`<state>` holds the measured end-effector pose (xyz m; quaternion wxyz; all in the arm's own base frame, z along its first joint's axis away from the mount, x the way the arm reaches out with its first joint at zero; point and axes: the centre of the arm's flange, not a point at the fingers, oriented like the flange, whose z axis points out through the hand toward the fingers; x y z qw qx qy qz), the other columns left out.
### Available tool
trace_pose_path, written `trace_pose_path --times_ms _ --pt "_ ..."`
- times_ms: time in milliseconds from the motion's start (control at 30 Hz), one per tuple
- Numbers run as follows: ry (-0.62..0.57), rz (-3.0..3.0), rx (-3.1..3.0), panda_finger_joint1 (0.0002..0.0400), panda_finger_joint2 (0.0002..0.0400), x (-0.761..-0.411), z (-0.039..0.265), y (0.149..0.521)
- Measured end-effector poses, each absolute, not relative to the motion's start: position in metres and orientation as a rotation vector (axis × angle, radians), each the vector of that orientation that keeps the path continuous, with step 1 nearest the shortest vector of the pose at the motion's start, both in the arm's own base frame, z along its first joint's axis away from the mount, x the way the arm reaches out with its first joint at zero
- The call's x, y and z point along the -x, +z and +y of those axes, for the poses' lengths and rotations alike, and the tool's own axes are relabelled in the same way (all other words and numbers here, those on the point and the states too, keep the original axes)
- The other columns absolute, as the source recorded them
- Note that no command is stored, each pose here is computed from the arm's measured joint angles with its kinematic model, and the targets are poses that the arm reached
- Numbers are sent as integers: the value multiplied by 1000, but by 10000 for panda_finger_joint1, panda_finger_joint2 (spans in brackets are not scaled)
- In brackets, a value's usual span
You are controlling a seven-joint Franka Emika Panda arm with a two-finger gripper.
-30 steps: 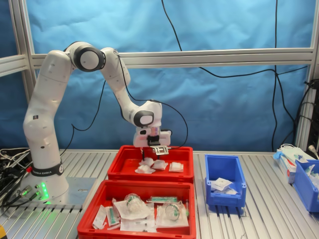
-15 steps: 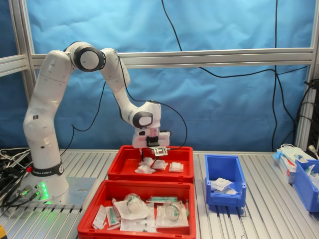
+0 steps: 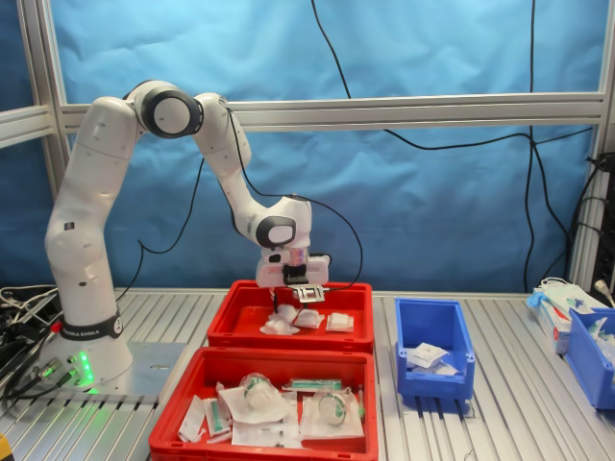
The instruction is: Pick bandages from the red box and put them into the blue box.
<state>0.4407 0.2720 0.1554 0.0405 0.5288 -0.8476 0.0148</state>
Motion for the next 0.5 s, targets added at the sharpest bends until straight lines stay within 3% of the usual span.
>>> trace_pose_path --times_ms 500 --pt "56 -2609 -1598 400 400 -446 264 155"
